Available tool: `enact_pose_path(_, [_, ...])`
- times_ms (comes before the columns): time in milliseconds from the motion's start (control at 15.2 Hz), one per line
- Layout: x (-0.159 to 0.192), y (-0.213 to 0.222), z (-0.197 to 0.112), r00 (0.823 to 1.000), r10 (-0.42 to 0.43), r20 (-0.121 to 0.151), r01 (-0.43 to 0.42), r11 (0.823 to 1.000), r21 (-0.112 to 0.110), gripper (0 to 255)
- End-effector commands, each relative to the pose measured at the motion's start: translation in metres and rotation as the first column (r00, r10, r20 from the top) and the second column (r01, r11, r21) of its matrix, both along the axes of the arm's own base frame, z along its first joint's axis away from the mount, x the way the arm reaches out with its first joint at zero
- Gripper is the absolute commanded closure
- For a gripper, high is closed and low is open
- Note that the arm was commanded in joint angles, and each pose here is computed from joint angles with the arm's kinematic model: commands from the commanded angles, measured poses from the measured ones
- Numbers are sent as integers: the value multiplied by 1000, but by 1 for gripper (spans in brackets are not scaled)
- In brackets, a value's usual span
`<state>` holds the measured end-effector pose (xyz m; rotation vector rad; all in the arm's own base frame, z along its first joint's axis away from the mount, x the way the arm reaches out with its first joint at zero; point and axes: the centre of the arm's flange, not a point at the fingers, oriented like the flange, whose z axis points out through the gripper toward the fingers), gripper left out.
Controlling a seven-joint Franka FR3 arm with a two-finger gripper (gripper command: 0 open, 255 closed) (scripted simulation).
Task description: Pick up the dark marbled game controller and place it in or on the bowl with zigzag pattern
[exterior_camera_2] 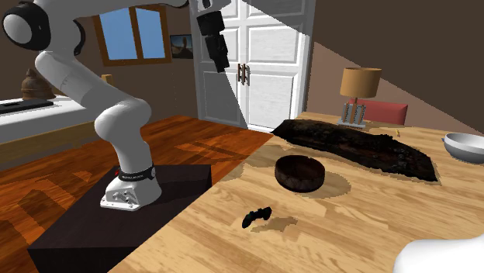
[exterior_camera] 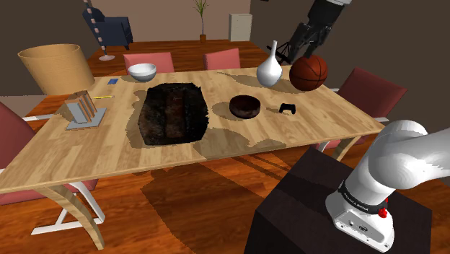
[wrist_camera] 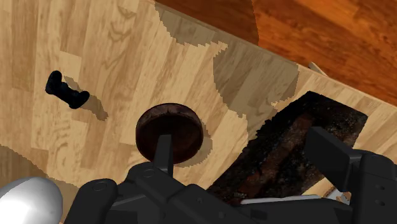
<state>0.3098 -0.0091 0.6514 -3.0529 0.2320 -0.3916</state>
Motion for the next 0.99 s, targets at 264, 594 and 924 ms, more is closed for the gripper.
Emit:
enact_pose_path(264, [10, -29, -41, 1000, 8, -8, -8, 1000, -24, 0])
enact_pose_path(594, [23, -66, -90, 1000, 18, -19, -19, 998, -54, 0])
enact_pose_path(924, [35, -105, -139, 999, 27, -30, -29, 996, -83, 0])
